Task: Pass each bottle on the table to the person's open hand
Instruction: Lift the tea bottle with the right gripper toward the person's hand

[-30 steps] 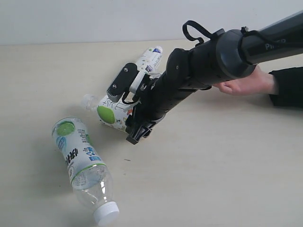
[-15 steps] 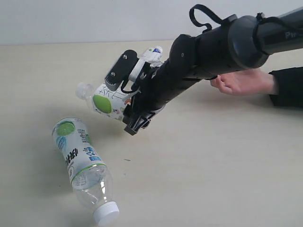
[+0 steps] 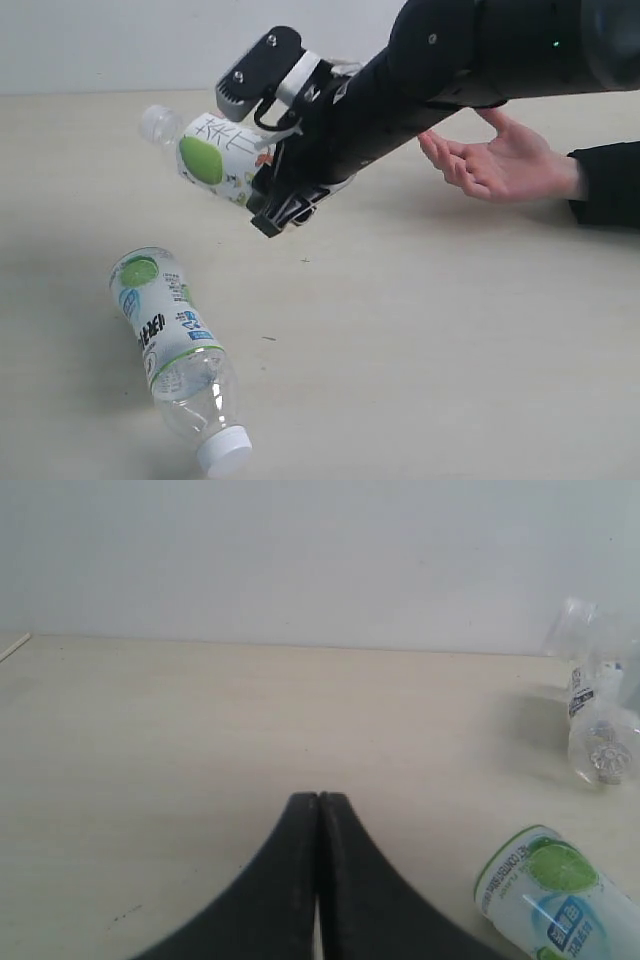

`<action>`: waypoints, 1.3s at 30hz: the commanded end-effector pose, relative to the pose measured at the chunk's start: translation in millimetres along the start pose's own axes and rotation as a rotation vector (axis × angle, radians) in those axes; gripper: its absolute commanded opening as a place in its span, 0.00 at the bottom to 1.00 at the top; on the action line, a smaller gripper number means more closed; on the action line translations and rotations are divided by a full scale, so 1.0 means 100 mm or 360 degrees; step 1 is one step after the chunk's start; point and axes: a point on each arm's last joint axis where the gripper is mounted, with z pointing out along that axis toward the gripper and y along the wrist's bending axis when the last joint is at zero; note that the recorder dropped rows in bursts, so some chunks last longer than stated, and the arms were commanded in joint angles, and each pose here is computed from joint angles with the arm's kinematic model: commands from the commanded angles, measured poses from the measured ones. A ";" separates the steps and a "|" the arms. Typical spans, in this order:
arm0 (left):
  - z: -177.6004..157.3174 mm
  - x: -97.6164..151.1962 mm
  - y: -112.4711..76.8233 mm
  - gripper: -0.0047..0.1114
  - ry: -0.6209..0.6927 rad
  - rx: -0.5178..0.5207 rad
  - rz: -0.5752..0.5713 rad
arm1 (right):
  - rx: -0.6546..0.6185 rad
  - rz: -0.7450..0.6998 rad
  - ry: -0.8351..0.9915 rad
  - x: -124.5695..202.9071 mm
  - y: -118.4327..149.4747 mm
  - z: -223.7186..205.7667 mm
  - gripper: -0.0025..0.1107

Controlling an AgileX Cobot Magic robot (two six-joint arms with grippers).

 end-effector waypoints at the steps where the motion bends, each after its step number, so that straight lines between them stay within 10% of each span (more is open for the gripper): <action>1: 0.00 -0.01 0.00 0.04 -0.0018 0.0002 0.0002 | 0.0091 0.0093 -0.0063 -0.13 -0.01 -0.39 0.02; 21: 0.00 -0.01 0.00 0.04 -0.0018 0.0002 0.0002 | 0.0742 0.0578 0.0214 0.24 -0.18 -1.93 0.02; 39: 0.00 -0.01 0.00 0.04 -0.0018 0.0002 0.0002 | 0.0810 0.0977 0.0278 1.10 -0.78 -1.23 0.02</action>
